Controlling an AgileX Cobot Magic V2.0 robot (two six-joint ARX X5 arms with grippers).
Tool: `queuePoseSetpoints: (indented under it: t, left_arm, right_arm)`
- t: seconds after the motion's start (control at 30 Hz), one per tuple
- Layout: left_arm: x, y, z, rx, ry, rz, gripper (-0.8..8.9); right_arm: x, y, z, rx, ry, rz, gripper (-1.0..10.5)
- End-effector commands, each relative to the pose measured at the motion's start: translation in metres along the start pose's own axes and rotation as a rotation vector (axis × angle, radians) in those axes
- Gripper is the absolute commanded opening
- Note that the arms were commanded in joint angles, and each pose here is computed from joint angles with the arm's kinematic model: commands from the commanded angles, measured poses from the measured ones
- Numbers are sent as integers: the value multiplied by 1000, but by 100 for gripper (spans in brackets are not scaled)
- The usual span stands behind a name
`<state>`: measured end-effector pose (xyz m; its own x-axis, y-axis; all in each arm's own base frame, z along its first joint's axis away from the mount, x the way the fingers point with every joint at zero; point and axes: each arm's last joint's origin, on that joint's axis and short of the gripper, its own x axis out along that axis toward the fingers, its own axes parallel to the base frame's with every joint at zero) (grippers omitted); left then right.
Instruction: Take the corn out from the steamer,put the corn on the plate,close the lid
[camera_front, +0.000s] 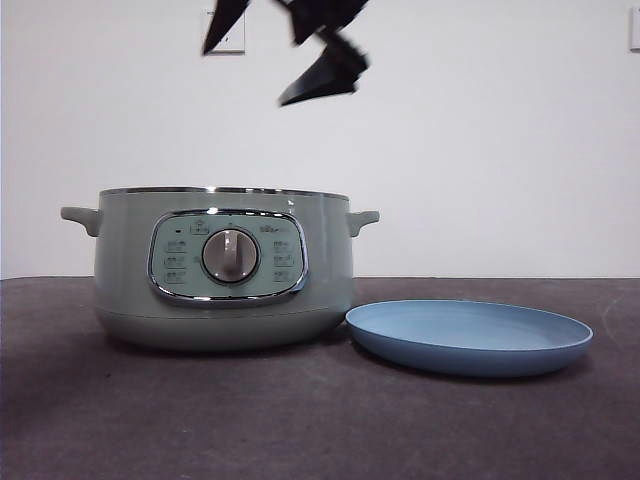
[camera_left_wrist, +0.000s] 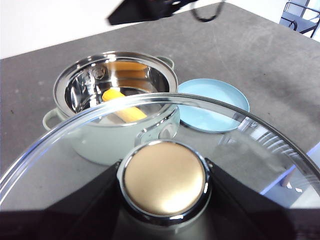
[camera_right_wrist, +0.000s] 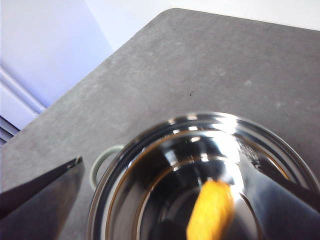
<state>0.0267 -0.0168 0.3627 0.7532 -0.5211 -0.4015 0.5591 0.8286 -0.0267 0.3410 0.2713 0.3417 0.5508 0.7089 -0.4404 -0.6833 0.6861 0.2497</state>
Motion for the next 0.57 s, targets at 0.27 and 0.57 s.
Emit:
queuePoseSetpoints:
  t: [0.27, 0.57]
  left_arm:
    - [-5, -1, 4, 10, -51, -5, -7]
    - [-5, -1, 3, 9, -44, -6, -7]
  right_arm:
    - [77, -4, -41, -38, 124, -111, 593]
    - [102, -5, -68, -44, 203, -168, 593]
